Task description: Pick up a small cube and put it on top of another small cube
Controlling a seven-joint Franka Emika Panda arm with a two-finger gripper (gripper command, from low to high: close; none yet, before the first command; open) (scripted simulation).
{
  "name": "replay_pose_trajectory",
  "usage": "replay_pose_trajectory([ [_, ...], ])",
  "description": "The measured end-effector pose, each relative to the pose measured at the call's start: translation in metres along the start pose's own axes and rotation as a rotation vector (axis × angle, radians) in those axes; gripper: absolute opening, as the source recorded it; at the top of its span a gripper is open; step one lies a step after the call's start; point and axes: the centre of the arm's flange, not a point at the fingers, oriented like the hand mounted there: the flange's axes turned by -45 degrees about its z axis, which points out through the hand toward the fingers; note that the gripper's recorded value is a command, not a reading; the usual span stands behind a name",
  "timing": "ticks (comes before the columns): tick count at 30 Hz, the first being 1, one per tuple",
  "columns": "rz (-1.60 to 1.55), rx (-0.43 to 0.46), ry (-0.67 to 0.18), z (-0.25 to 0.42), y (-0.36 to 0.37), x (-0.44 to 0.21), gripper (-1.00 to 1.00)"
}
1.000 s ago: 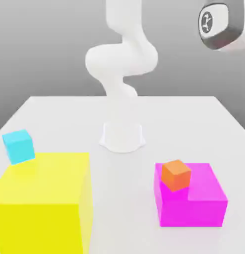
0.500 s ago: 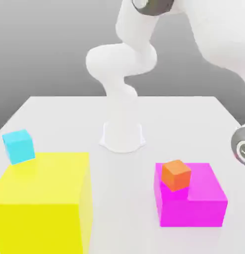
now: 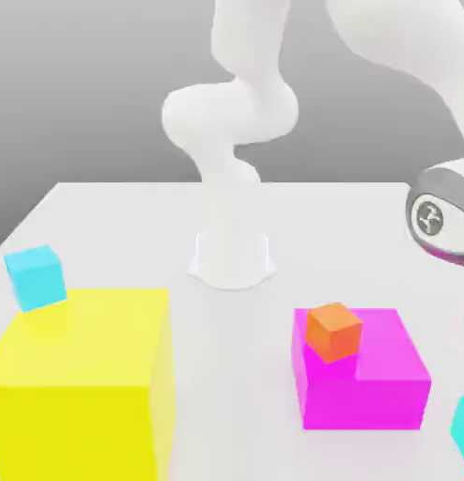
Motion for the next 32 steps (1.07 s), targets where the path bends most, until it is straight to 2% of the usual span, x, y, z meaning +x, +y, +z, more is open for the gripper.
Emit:
replay_pose_trajectory([
  [5, 0.323, -0.007, -0.020, -0.055, 0.029, -0.125, -1.00],
  [10, 0.766, 0.006, -0.025, -0.109, 0.021, -0.301, -1.00],
  [17, 1.200, 0.051, 0.010, -0.155, -0.053, -0.440, -1.00],
  [21, 1.256, 0.059, 0.017, -0.109, -0.066, -0.455, -1.00],
  [22, 1.258, 0.059, 0.017, -0.100, -0.068, -0.455, 1.00],
  [28, 1.259, 0.058, 0.015, -0.096, -0.068, -0.455, 1.00],
  [32, 1.259, 0.056, 0.013, -0.139, -0.066, -0.457, 1.00],
])
